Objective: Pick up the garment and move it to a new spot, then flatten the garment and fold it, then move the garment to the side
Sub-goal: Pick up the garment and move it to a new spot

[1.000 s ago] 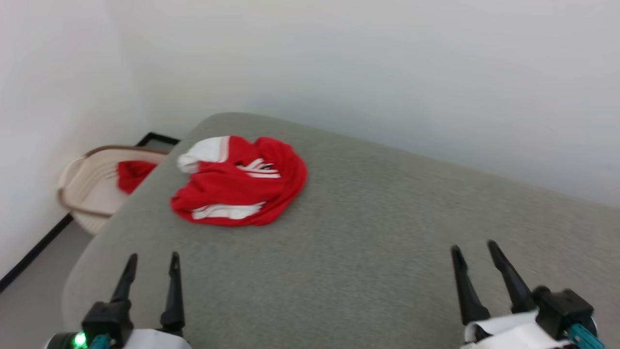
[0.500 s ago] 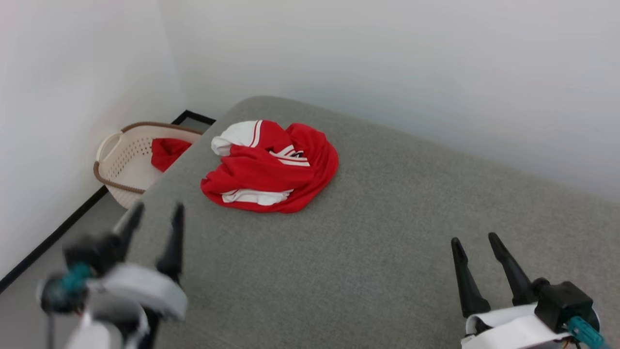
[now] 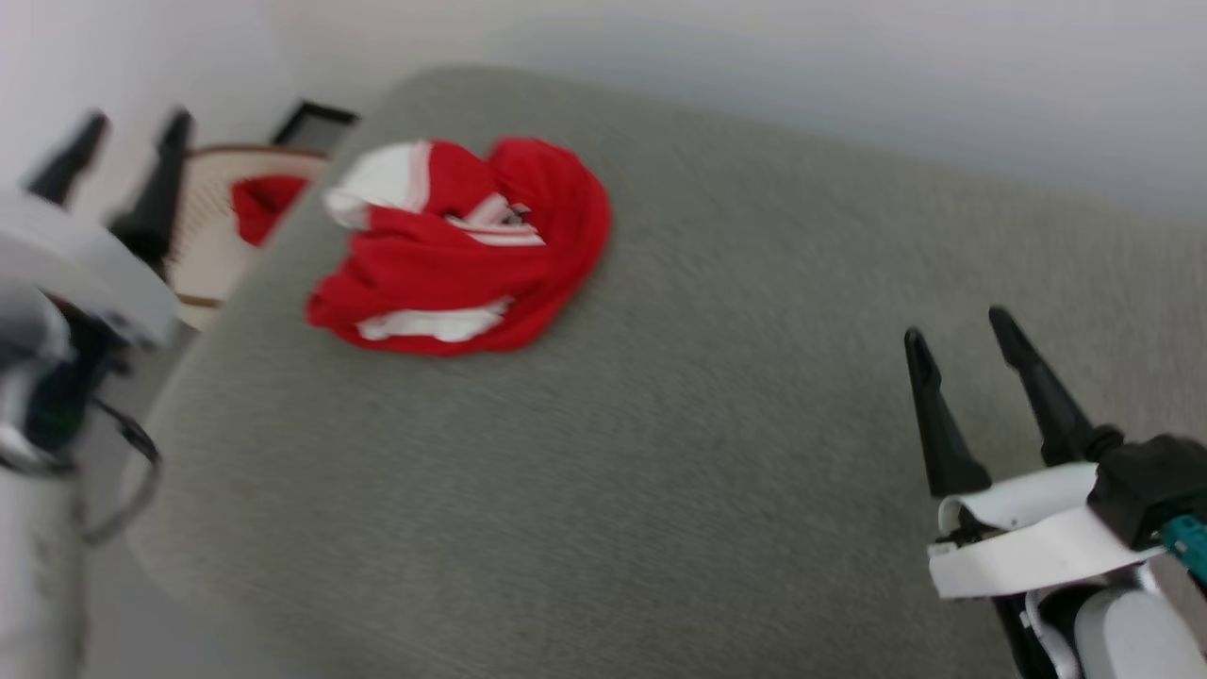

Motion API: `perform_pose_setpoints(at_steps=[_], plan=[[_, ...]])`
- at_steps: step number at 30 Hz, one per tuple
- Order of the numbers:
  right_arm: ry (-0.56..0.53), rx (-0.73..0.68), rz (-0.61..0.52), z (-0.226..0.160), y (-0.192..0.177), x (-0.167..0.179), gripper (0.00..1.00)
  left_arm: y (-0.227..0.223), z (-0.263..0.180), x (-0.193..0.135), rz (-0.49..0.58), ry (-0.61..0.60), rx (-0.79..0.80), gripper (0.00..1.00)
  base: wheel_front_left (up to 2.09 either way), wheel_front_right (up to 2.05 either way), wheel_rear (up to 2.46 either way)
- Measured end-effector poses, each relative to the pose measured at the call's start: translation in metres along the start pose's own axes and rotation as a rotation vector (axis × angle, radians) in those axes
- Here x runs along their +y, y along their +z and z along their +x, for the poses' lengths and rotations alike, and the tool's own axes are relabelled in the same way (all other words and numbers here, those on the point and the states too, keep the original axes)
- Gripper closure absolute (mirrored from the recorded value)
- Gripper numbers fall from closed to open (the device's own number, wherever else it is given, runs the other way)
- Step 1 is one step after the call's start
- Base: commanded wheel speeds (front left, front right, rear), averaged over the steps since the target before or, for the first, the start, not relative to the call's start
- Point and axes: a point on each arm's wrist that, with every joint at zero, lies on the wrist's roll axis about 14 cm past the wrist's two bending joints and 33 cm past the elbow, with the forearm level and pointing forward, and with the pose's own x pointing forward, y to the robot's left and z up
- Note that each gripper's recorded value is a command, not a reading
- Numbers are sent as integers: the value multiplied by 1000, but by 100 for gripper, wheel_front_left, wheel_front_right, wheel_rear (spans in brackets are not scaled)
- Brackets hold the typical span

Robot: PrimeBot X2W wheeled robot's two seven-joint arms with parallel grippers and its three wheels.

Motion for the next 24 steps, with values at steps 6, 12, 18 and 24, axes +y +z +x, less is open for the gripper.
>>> perform_pose_setpoints(at_steps=[6, 12, 18, 24], plan=[[-79, 33, 11, -2, -26, -45, 0, -36, 70, -23, -17, -54, 216, 0, 0, 0, 0], [-162, 77, 7, -13, -53, -86, 0, -109, 119, -44, -53, -80, 490, 0, 0, 0, 0], [-245, 131, -3, -33, -75, -120, 0, -196, 138, -64, -56, -71, 794, 0, 0, 0, 0], [-307, 178, -13, -50, -88, -141, 0, -269, 135, -85, -49, -54, 1025, 0, 0, 0, 0]])
